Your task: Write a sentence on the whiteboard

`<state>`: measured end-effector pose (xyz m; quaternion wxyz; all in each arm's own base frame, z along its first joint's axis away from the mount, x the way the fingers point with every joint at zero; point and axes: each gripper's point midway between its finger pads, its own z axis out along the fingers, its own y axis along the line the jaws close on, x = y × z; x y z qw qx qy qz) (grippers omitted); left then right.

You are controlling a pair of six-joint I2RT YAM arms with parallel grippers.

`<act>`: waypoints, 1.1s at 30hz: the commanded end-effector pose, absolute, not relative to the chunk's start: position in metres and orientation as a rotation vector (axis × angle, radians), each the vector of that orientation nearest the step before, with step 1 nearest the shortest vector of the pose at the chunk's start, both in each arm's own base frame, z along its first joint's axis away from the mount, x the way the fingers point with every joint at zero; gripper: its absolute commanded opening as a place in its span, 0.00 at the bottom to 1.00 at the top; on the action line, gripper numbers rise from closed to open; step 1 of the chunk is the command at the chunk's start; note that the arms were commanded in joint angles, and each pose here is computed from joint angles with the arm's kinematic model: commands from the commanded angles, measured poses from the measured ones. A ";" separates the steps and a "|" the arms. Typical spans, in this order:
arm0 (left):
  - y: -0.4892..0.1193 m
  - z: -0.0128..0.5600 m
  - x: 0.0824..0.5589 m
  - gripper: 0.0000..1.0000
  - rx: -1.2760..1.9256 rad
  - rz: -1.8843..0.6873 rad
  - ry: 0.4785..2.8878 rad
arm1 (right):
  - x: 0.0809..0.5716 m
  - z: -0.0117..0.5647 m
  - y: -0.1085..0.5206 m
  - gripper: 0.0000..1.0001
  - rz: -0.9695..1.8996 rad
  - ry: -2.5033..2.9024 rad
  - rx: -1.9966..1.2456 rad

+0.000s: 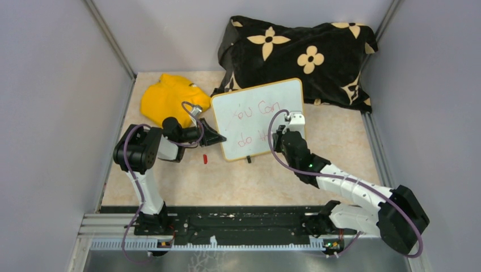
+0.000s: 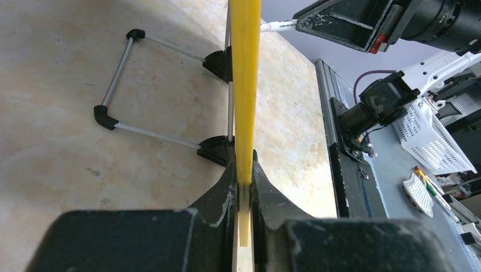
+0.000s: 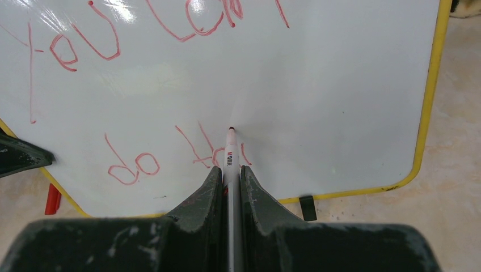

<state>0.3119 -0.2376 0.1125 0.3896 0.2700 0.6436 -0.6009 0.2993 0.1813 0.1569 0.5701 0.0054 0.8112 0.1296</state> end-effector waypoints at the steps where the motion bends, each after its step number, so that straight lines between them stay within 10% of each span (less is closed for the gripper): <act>1: -0.242 0.109 0.308 0.00 0.708 -1.550 1.655 | 0.310 0.171 0.177 0.00 0.288 1.867 0.049; 33: -0.242 0.108 0.307 0.00 0.703 -1.550 1.660 | 0.296 0.194 0.151 0.00 0.295 1.807 0.163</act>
